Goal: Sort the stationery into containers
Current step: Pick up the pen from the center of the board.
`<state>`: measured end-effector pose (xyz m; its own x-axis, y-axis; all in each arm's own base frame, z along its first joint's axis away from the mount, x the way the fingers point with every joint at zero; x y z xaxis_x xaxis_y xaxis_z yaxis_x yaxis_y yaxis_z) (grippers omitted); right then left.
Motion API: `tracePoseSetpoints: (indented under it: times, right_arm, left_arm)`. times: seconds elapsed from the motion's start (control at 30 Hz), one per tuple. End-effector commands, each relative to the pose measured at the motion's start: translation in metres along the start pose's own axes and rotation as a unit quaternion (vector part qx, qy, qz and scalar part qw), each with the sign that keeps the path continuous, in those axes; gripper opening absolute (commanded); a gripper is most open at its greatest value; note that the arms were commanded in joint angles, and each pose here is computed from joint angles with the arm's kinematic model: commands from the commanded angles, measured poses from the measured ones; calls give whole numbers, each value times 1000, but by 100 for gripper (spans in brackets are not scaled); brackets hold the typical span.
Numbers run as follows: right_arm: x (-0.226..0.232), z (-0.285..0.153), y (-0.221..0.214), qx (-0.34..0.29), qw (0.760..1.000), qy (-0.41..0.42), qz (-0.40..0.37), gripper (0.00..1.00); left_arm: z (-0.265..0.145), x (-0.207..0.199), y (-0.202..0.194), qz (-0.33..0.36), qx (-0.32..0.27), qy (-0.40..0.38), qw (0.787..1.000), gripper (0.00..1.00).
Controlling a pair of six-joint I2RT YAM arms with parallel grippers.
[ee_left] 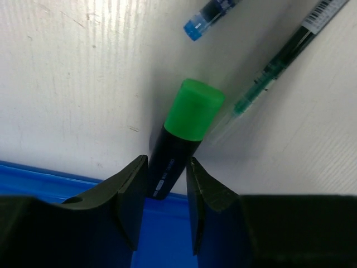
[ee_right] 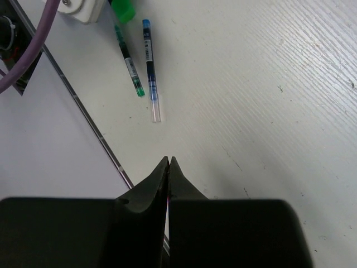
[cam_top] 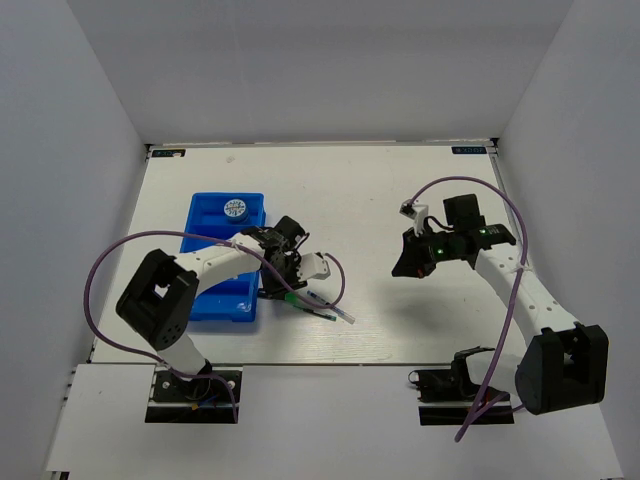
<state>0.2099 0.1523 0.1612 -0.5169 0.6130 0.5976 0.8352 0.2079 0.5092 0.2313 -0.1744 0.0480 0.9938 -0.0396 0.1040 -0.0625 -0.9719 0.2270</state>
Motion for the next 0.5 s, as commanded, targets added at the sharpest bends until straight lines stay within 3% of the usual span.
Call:
tracePoseSetpoints:
  times: [0.0, 0.27, 0.47]
  right_arm:
    - [8, -3, 0, -8, 1000, 26, -1, 0]
    - [4, -6, 1, -14, 999, 29, 8, 0]
    - [3, -8, 1, -17, 999, 33, 13, 0]
  left_arm:
    - [3, 8, 0, 9, -5, 14, 1000, 45]
    - [21, 1, -3, 11, 13, -4, 1000, 53]
    - [36, -9, -10, 0, 30, -13, 999, 50]
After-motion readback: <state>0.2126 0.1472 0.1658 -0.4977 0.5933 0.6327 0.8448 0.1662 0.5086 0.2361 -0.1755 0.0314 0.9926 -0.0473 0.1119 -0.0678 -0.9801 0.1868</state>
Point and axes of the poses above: each gripper's point midway between its finger pads, its own z axis out along the fingers, its own x axis along the line the jaws close on, y = z × x, the point moved 2 cm from there along -z, back along the fingers, and after that the axes turned 14 degrees about z, right-handed, at the moved point
